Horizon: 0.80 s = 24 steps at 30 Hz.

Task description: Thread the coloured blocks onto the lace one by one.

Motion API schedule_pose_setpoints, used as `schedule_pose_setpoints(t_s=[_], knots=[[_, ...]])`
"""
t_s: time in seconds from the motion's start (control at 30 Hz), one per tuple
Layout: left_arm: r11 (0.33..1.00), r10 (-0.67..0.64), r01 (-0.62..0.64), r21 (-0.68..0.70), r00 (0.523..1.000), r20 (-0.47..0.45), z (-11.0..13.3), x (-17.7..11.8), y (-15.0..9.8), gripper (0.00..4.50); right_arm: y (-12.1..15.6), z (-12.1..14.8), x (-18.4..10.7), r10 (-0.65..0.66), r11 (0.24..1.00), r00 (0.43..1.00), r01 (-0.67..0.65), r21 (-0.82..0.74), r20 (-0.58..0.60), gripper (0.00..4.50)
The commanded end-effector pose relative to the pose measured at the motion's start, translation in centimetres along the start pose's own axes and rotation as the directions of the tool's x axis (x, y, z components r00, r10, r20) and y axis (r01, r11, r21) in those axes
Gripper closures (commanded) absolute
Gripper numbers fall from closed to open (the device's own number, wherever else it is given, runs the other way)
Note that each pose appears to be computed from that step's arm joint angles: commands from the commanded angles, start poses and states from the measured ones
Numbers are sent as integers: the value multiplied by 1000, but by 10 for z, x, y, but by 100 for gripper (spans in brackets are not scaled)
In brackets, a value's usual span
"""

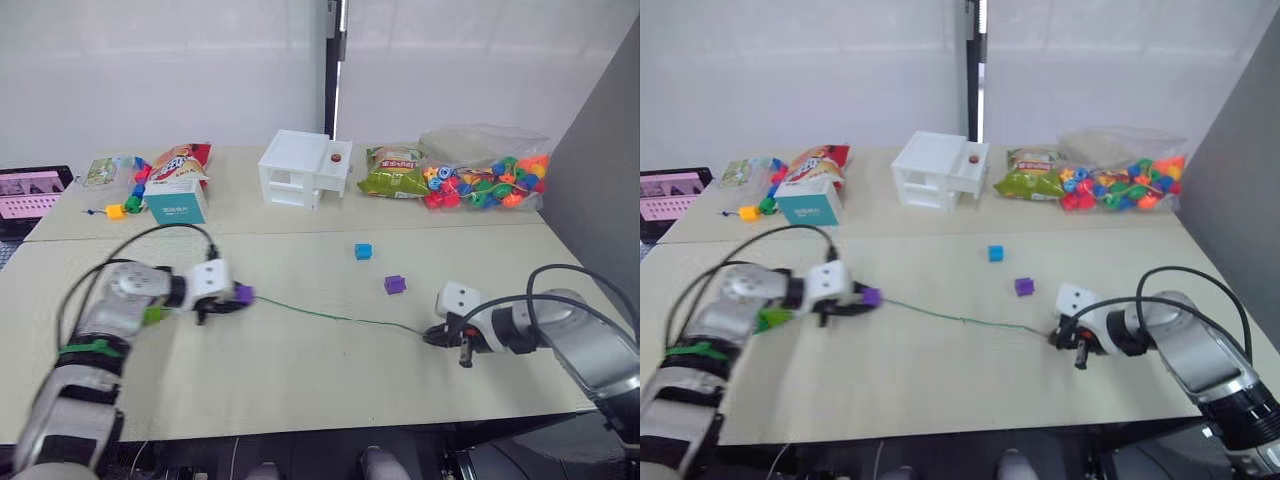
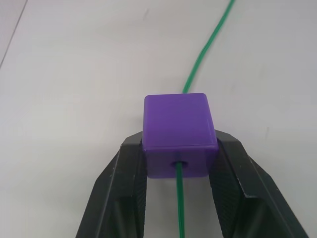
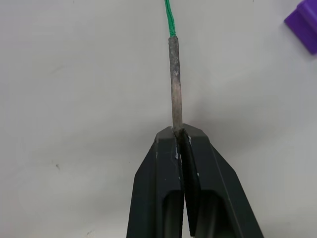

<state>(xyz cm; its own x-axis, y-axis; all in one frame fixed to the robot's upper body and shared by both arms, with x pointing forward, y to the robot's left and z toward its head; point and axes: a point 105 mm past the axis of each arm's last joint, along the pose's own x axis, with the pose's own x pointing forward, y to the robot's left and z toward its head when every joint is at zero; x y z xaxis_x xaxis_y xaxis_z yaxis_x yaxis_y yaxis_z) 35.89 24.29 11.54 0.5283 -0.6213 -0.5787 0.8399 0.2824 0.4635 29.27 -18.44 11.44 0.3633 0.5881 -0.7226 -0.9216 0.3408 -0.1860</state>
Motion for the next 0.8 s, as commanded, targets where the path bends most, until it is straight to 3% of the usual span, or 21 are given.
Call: schedule_pose_setpoints(t_s=[0.03,0.1,0.2,0.27,0.37,0.5,0.67,0.8], knots=[[995,43,-57,-83,985,-167,-48,-33,-1,329,-5,13,0,2,998,1000,-1,-63,23,450],[994,55,-77,-81,967,-248,-66,-50,-3,329,-6,15,2,10,997,1000,-8,-72,27,450],[991,73,-99,-89,962,-262,-72,-59,-1,329,-7,16,4,18,997,999,-16,-79,27,450],[985,99,-132,-112,961,-258,-70,-68,7,223,-8,16,4,21,997,999,-19,-80,26,450],[969,131,-168,-181,971,-200,-58,-75,21,126,-8,16,4,23,996,999,-21,-81,25,450],[971,173,-176,-161,984,-35,-13,-73,49,3,-6,16,4,29,996,999,-27,-83,25,450],[978,208,-207,-31,977,42,22,-64,68,3,-6,16,1,27,996,999,-26,-81,22,450],[989,145,-150,9,966,212,59,-38,64,3,-6,16,1,25,996,999,-23,-81,22,450]])
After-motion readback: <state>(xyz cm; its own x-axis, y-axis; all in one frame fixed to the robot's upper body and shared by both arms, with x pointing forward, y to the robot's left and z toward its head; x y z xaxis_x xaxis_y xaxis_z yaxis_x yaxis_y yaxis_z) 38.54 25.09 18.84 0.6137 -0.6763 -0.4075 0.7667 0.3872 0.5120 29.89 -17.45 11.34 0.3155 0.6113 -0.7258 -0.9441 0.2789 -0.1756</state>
